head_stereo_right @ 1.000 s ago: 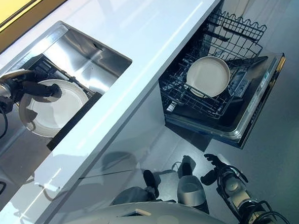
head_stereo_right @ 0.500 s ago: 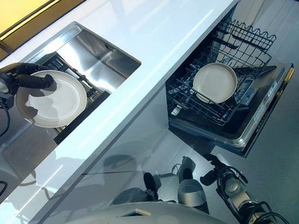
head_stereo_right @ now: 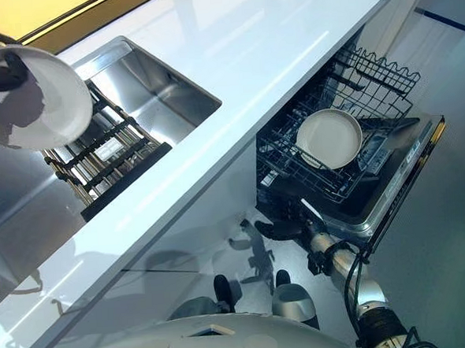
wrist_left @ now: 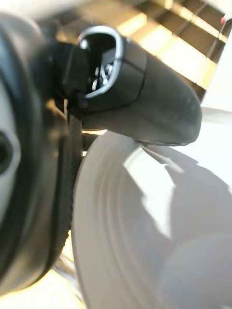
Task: Pick up plates and place into dishwasher.
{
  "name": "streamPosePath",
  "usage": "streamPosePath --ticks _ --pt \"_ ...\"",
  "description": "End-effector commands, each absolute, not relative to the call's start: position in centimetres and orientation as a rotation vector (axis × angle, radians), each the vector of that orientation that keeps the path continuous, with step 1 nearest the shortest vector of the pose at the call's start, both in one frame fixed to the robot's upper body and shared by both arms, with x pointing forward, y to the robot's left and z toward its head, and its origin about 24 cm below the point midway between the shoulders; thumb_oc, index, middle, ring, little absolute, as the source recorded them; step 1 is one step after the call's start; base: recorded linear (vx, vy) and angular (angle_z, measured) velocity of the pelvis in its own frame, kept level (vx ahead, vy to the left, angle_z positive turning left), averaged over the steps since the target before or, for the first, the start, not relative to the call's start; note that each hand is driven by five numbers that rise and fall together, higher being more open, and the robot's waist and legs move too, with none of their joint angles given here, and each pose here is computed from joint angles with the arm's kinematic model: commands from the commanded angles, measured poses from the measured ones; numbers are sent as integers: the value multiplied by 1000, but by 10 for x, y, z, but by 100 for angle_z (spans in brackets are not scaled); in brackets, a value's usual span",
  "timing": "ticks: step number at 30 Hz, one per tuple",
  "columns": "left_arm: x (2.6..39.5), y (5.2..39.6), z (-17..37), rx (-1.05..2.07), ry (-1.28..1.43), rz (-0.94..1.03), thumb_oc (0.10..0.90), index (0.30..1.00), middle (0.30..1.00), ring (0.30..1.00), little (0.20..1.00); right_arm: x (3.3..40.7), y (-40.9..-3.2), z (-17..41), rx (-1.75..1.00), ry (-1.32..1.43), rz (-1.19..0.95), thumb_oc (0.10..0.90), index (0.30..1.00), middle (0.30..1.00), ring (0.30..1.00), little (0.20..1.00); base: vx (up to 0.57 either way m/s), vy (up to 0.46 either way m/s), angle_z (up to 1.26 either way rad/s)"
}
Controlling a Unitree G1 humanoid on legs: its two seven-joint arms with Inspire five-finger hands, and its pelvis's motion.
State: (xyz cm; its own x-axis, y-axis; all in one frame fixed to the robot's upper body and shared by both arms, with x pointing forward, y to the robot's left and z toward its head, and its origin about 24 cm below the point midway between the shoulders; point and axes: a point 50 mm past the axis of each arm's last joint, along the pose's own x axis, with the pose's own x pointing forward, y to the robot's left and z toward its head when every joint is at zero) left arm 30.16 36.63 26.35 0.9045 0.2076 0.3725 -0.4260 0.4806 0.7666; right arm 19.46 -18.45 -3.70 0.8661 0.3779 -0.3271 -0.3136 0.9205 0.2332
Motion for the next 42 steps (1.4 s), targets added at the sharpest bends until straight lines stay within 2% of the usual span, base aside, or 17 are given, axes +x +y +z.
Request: streamPosePath --ticks 1,4,5,8,12,17,18,21,23,25,33,42 --pt "273 337 331 1071 -735 498 100 300 300 300 200 224 -199 46 183 -80 319 800 900 900 900 900 -8 -38 3" --pt "265 310 313 1108 -858 469 100 300 300 300 200 231 -210 92 52 -337 107 800 900 900 900 900 -2 -10 0" --pt "260 300 306 1148 -910 462 100 300 300 300 200 229 -216 111 -55 -465 -24 800 900 900 900 900 0 0 0" --pt "247 278 302 1172 -1026 455 100 300 300 300 200 221 -222 145 -137 -683 -172 800 900 900 900 900 7 16 -5" --pt "235 256 303 1204 -1174 465 100 300 300 300 200 210 -218 177 -182 -910 -195 800 900 900 900 900 7 8 -2" --pt "231 231 306 1153 -1312 436 100 300 300 300 200 200 -196 213 -208 -1129 -9 800 900 900 900 900 1 3 -2" --pt "232 230 306 1150 -1314 434 100 300 300 300 200 200 -195 214 -203 -1131 14 800 900 900 900 900 0 0 0" --pt "234 217 301 1131 -1360 407 100 300 300 300 200 208 -178 220 -102 -1054 282 800 900 900 900 900 -6 -2 1" --pt "236 205 293 1119 -1408 375 100 300 300 300 200 221 -157 213 39 -895 509 800 900 900 900 900 -24 -10 5" --pt "237 197 290 1119 -1447 361 100 300 300 300 200 226 -146 210 90 -840 574 800 900 900 900 900 -18 -16 8" --pt "232 166 289 1049 -1683 288 100 300 300 300 200 233 -126 216 128 -849 585 800 900 900 900 900 4 -10 7" --pt "227 142 268 847 -1687 148 100 300 300 300 200 232 -120 221 153 -910 475 800 900 900 900 900 0 0 0"
